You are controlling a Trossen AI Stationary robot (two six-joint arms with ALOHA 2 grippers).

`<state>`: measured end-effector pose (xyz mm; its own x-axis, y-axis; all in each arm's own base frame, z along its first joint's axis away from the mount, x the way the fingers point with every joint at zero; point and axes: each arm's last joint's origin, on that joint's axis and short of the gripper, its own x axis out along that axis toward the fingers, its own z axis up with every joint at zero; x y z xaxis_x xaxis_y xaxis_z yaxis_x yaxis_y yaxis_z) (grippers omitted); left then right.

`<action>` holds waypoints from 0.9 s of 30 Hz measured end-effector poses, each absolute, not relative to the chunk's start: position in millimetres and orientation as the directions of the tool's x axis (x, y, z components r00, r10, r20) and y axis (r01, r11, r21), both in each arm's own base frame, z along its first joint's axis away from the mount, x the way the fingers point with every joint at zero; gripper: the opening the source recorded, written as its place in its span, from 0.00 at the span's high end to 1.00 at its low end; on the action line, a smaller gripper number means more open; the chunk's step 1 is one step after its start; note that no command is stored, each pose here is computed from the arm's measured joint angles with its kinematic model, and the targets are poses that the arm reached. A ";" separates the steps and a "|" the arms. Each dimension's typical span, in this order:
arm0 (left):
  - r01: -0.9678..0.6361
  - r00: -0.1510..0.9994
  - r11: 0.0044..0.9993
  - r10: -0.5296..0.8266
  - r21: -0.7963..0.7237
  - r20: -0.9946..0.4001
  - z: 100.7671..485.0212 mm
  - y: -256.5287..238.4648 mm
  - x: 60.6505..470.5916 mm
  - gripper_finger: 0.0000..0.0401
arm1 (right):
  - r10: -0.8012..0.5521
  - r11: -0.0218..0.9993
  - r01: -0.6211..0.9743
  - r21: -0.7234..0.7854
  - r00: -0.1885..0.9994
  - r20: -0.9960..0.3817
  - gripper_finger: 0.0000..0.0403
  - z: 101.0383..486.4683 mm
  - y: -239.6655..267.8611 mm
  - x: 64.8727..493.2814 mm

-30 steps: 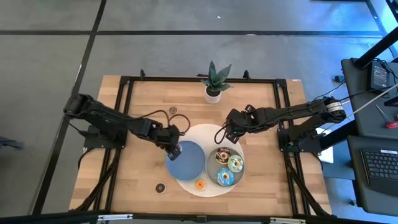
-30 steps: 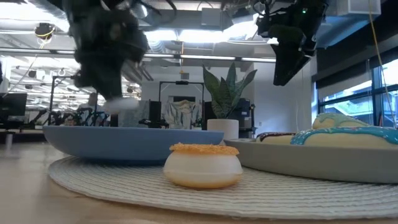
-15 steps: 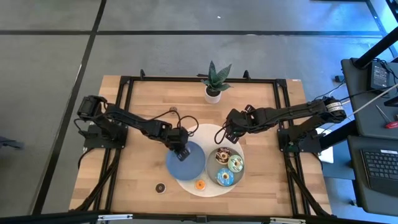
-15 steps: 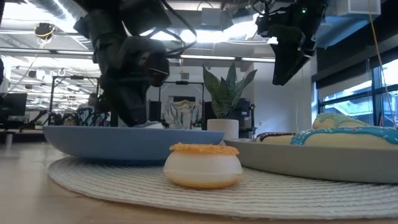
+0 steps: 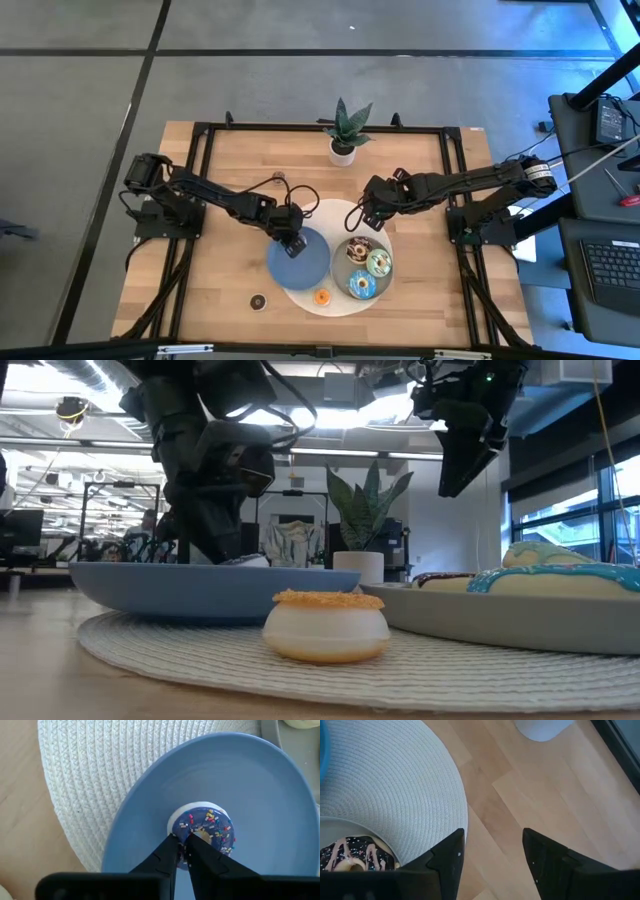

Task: Pick & Place donuts
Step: Put the small violet donut on the blue plate, then put the big purple donut on the gray plate

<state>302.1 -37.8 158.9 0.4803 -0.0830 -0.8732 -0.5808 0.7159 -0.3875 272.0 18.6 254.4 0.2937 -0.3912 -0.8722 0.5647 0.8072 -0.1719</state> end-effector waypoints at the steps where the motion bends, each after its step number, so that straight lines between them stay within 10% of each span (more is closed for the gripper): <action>1: -0.581 0.481 0.716 -0.083 -0.388 -0.873 159.0 -37.8 302.2 0.91 | -0.391 0.807 0.565 -0.172 0.294 -0.872 0.50 254.4 18.6 272.0; 27: -0.649 0.464 0.685 0.012 -0.331 -0.886 190.2 -25.2 278.1 0.70 | -0.390 0.807 0.565 -0.170 0.294 -0.872 0.50 254.4 18.7 272.0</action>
<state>278.1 -25.2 190.2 0.4645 0.0118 -0.8855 -0.6490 0.6849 -0.3313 272.0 18.7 254.4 0.2945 -0.3901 -0.8724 0.5648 0.8074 -0.1705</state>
